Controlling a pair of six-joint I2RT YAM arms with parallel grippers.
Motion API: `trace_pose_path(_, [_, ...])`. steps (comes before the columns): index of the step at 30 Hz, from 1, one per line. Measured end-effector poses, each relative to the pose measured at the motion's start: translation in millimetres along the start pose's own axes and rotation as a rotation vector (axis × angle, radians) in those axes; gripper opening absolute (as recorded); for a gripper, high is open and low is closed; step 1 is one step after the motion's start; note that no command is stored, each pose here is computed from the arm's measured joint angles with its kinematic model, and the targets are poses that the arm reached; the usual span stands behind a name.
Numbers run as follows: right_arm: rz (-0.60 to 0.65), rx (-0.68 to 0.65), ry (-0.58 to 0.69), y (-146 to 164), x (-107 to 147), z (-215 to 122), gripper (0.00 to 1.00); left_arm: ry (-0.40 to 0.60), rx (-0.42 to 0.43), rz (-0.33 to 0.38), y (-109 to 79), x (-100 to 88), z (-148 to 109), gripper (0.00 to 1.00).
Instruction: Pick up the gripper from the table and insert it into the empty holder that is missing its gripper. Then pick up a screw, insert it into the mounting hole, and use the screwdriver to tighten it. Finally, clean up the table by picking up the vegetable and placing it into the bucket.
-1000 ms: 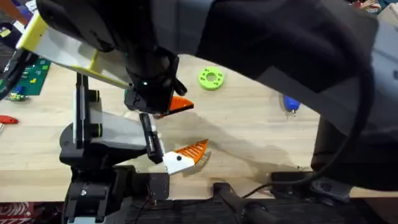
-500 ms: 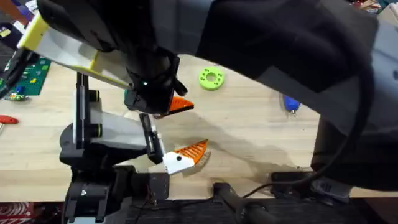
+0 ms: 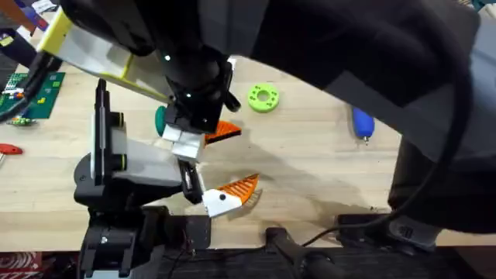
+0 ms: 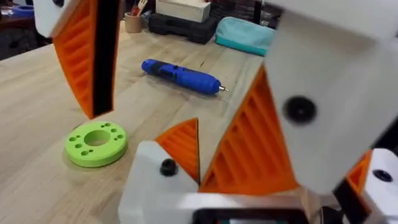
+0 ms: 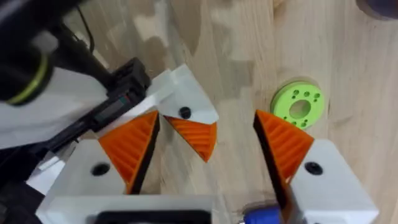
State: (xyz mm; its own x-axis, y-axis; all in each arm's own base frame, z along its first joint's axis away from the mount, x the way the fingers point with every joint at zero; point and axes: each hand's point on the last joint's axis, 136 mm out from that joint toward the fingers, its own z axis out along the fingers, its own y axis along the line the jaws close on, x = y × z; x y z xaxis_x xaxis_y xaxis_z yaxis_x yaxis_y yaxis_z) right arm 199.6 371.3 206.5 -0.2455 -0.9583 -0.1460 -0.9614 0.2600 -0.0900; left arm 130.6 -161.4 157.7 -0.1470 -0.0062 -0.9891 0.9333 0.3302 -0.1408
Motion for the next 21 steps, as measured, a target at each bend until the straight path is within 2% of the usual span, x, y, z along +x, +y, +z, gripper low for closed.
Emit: trace_pose_path(21, [0.0,0.003,-0.009,-0.7,-2.3,-0.1,0.996,-0.001,-0.008,0.004,1.5,-0.2,0.0,0.986])
